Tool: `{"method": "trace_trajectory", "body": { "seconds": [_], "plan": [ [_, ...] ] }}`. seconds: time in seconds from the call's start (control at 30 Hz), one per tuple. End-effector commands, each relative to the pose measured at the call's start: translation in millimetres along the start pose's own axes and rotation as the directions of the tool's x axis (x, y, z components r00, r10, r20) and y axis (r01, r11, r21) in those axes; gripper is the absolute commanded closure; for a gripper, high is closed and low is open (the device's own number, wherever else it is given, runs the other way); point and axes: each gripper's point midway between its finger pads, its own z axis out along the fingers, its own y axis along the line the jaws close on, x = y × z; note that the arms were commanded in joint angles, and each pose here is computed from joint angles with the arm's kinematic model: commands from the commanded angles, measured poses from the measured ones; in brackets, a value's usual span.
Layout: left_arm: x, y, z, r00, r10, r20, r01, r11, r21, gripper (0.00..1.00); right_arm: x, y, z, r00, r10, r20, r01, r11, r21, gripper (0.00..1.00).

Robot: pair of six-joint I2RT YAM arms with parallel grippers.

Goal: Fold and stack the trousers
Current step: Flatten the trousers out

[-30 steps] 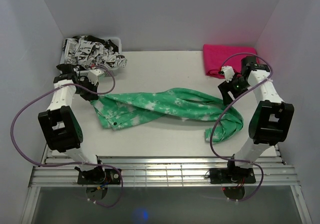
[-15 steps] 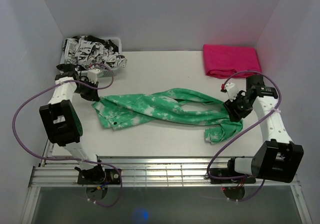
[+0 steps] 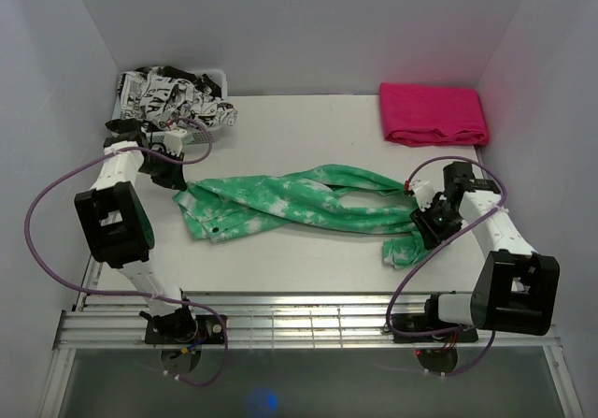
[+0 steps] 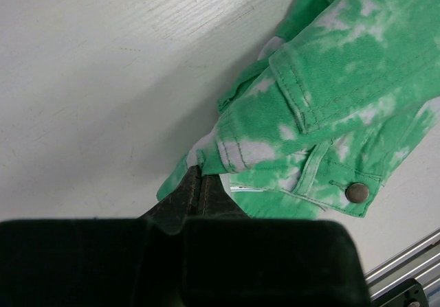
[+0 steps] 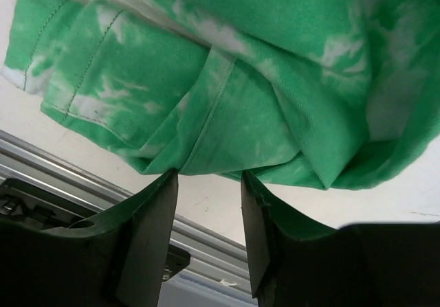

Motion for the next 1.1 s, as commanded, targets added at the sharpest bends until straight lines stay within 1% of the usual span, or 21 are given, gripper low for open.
{"method": "trace_trajectory", "body": {
  "seconds": [0.0, 0.13, 0.33, 0.43, 0.57, 0.7, 0.9, 0.93, 0.97, 1.0, 1.03, 1.07],
  "plan": [
    [-11, -5, -8, 0.999, 0.01, 0.039, -0.011, 1.0, 0.014, 1.0, -8, 1, 4, 0.994, 0.112, 0.006, -0.112, 0.994, -0.01, 0.53],
    [-6, -4, -7, 0.999, 0.005, 0.036, -0.006, 1.0, 0.017, 1.0, -18, 13, -3, 0.984, 0.179, 0.023, -0.176, 0.981, -0.081, 0.5],
    [-7, -2, -8, 0.999, 0.004, 0.044, -0.005, 1.0, 0.011, 1.0, -19, 19, 0, 0.977, 0.213, -0.002, -0.212, 0.969, -0.129, 0.51],
    [-6, -1, -9, 0.999, 0.004, 0.044, -0.004, 1.0, 0.007, 1.0, -21, 22, 0, 0.972, 0.234, 0.0, -0.232, 0.962, -0.147, 0.49],
    [-4, 0, -11, 0.999, 0.007, 0.042, -0.007, 1.0, 0.003, 1.0, -18, 18, 4, 0.962, 0.27, -0.024, -0.271, 0.956, -0.114, 0.48],
    [-5, 0, -9, 0.999, 0.0, 0.045, -0.001, 1.0, 0.009, 1.0, -9, 9, 16, 0.956, 0.292, -0.035, -0.294, 0.955, -0.049, 0.52],
    [-4, 3, -9, 0.999, -0.013, 0.043, 0.013, 1.0, 0.005, 1.0, 4, 2, 27, 0.954, 0.277, -0.118, -0.282, 0.959, -0.025, 0.55],
    [-3, 3, -9, 0.999, -0.015, 0.042, 0.014, 1.0, 0.003, 1.0, 4, 0, 27, 0.956, 0.27, -0.117, -0.274, 0.962, -0.014, 0.63],
    [-4, 3, -11, 0.999, -0.013, 0.045, 0.014, 1.0, -0.001, 1.0, 3, -5, 25, 0.961, 0.255, -0.109, -0.256, 0.967, 0.008, 0.8],
    [-4, 4, -12, 0.999, -0.012, 0.048, 0.012, 1.0, -0.005, 1.0, 1, -9, 21, 0.964, 0.248, -0.097, -0.247, 0.969, 0.026, 0.87],
    [-5, 4, -13, 0.999, -0.015, 0.052, 0.015, 1.0, -0.007, 1.0, -1, -12, 17, 0.965, 0.248, -0.087, -0.245, 0.969, 0.042, 0.92],
    [-5, 6, -18, 0.998, -0.016, 0.058, 0.017, 1.0, -0.017, 1.0, -4, -14, 8, 0.971, 0.229, -0.063, -0.226, 0.973, 0.058, 0.92]
  ]
}}
